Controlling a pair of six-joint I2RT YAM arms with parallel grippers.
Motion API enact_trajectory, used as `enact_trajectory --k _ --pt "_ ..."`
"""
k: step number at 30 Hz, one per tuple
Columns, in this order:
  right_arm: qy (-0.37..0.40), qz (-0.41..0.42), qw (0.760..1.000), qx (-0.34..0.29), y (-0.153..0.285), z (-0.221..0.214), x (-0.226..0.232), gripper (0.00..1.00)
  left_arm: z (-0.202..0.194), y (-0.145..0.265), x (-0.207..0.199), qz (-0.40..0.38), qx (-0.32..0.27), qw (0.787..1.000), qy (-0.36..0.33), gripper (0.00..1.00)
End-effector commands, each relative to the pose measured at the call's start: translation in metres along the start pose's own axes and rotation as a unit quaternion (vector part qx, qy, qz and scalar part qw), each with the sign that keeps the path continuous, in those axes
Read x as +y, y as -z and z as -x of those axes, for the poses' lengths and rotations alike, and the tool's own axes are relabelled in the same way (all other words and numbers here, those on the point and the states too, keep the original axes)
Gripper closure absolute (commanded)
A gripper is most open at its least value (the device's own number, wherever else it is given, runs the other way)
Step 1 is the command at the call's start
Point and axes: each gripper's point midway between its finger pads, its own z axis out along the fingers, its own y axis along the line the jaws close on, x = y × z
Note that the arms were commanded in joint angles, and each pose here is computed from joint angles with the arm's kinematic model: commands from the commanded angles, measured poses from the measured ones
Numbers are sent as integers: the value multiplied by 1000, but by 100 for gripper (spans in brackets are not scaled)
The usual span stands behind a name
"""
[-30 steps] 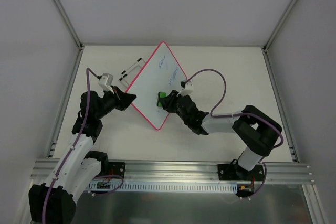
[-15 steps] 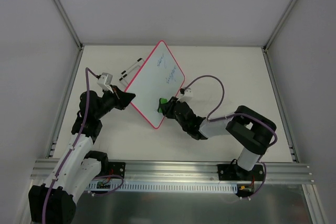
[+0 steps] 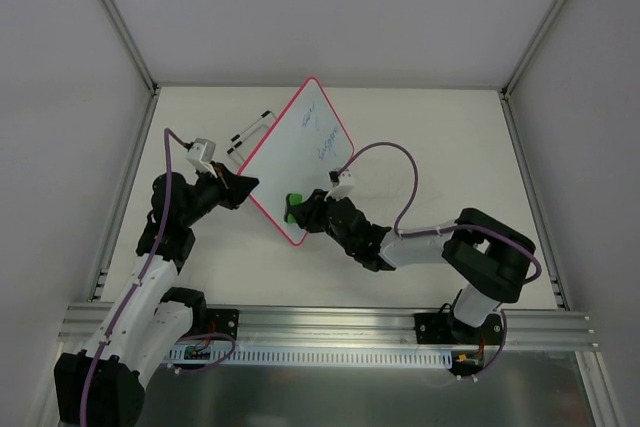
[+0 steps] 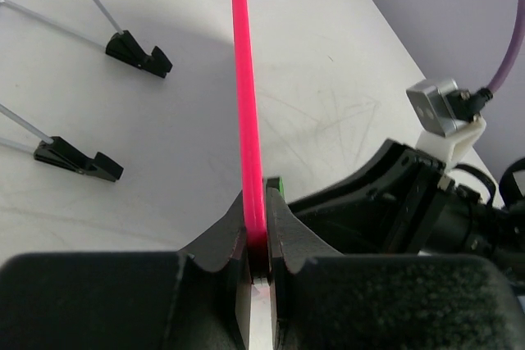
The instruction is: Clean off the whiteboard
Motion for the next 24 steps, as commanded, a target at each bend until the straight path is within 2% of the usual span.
enact_trajectory --k 1,9,13,16,21,24 --pt "11 15 999 -40 1 43 -2 100 -63 16 -32 -96 119 988 31 100" --pt "92 22 993 -68 -21 119 8 100 -67 21 -40 -111 126 985 43 100" --pt "110 29 990 -83 -38 160 33 100 -70 21 -39 -110 132 984 49 100" --pt "110 17 989 -95 -48 182 34 100 -71 22 -40 -111 136 983 48 100" --pt "73 -47 991 -101 -58 205 -12 100 -70 24 -38 -104 133 985 40 100" --pt "56 -94 990 -92 -50 198 -50 100 -67 24 -37 -99 128 986 33 100"
